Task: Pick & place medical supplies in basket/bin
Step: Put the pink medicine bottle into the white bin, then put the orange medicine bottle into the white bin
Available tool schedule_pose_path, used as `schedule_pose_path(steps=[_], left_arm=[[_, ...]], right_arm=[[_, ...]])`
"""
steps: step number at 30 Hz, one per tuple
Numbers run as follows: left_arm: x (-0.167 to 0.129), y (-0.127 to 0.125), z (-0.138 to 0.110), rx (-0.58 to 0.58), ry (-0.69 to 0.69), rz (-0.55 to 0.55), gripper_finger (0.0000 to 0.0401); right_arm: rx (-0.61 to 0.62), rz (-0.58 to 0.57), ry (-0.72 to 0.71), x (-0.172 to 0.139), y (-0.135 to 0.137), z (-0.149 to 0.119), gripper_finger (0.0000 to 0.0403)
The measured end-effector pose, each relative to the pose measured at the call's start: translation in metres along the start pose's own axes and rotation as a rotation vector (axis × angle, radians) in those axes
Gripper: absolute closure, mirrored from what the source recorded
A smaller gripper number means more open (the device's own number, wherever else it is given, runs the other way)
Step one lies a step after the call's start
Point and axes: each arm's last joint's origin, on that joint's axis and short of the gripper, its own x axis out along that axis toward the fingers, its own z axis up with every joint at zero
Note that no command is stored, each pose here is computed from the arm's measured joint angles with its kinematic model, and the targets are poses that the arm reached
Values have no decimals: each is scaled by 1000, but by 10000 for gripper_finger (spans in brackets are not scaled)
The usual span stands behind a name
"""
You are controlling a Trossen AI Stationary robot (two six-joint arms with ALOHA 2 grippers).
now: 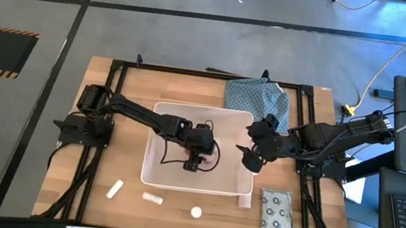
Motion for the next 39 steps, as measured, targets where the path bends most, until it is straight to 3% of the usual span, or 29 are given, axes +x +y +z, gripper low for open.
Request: schedule_pose_path(steps=[18, 24, 28, 39], left_arm=[[-1, 2, -1, 12, 11, 65, 177], [-4, 5, -2, 39, 42, 167, 177], [-18, 7, 2, 60, 17, 233, 177], [-89, 11, 13, 38, -121, 254, 177]], right_arm=[[-3, -6, 10, 0, -1, -1, 42], [-3, -6, 9, 0, -1, -1, 42], [-3, -6, 9, 0, -1, -1, 42], [-5, -3, 18, 0, 0, -2, 42]])
